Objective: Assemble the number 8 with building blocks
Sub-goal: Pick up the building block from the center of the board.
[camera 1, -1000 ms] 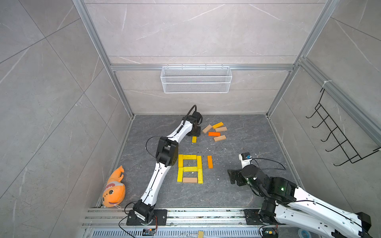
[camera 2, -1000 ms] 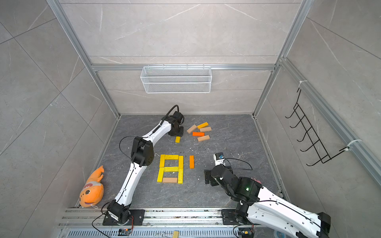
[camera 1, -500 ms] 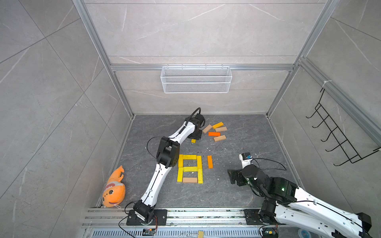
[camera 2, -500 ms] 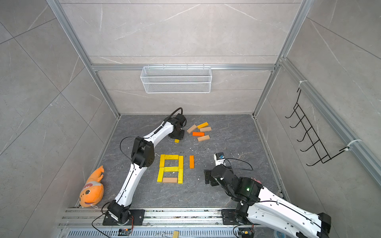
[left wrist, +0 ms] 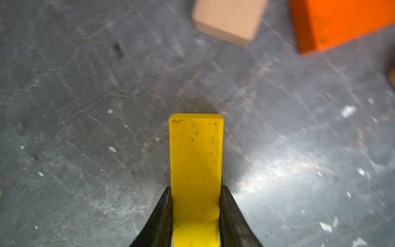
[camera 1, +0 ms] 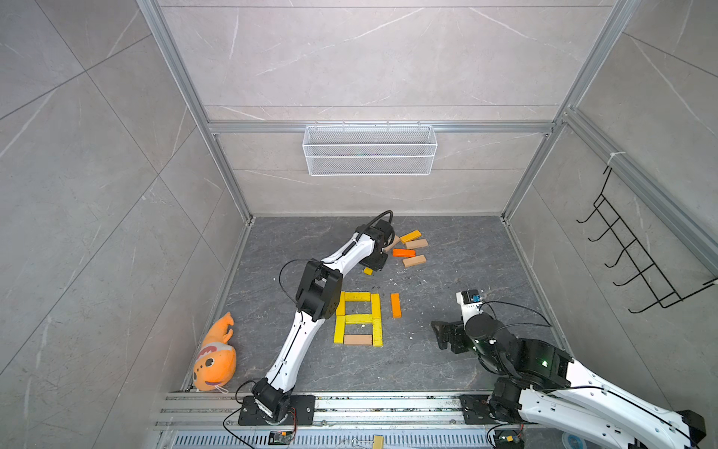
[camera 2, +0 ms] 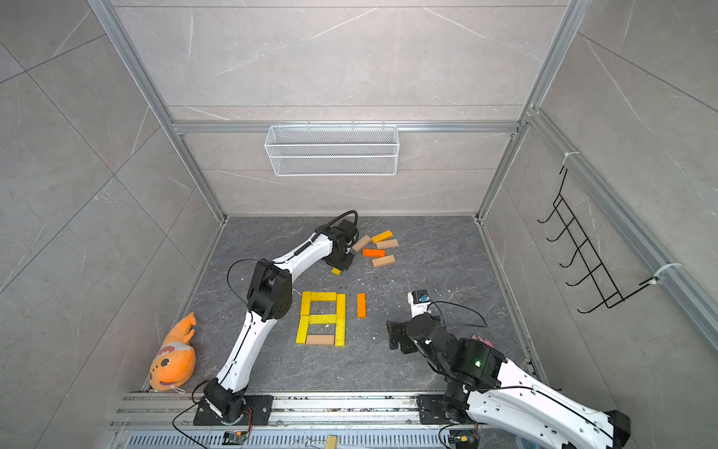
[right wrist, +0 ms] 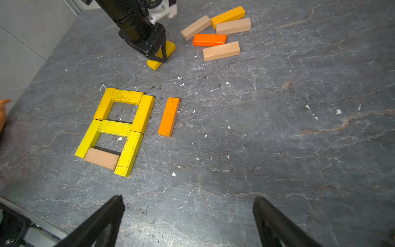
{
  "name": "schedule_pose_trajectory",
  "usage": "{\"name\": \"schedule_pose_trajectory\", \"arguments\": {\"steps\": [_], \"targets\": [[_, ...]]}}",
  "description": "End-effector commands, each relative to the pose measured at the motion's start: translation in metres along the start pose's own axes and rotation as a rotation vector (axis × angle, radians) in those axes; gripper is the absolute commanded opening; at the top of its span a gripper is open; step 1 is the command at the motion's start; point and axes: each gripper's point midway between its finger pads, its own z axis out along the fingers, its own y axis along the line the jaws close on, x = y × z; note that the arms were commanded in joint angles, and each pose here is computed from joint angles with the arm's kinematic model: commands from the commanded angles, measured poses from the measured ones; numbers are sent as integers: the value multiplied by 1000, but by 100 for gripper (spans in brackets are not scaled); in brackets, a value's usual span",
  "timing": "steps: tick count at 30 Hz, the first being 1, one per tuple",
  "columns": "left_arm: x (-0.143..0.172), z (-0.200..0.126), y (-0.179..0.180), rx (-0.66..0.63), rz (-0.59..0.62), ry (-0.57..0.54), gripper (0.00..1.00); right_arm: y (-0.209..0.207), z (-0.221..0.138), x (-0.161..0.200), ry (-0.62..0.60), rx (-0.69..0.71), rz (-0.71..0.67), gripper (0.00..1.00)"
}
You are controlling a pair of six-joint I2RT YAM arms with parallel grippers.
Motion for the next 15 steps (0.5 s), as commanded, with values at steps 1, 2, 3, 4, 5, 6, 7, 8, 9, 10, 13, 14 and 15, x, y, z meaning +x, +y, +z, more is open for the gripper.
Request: {"name": "schedule_pose_trajectory", "arguments": {"steps": [1, 2, 3, 4, 5, 6, 7, 8, 9, 10, 13, 14, 15], "targets": [[-18, -51, -25, 65, 167, -134, 26, -4, -8, 9, 30, -23, -10, 99], [-20, -64, -29, 80, 176, -163, 26, -4, -11, 9, 27, -33, -7, 99], [-19, -69, -33, 95, 189, -175, 26, -4, -15, 8, 20, -46, -2, 99], [-21, -74, -35, 97, 195, -193, 26, -4, -19, 7, 16, -58, -1, 99], [-22, -78, -38, 106, 200, -206, 26, -4, -22, 7, 14, -68, -1, 99], [-23, -83, -43, 119, 213, -222, 26, -3, -25, 6, 11, -80, 4, 99], [-25, -88, -46, 123, 223, -241, 26, -1, -27, 6, 9, -98, 11, 99], [-26, -92, -50, 134, 238, -252, 26, 1, -29, 6, 11, -113, 14, 99], [-26, -97, -57, 150, 259, -261, 26, 3, -30, 6, 17, -128, 16, 99], [-26, -100, -63, 160, 282, -267, 26, 5, -31, 7, 24, -136, 15, 98], [-21, -106, -89, 218, 370, -265, 26, 8, -37, 4, 37, -152, 19, 98], [-19, -106, -97, 241, 391, -259, 26, 10, -41, 2, 39, -166, 19, 99], [-17, -106, -105, 267, 411, -258, 26, 12, -46, -1, 37, -179, 22, 99]]}}
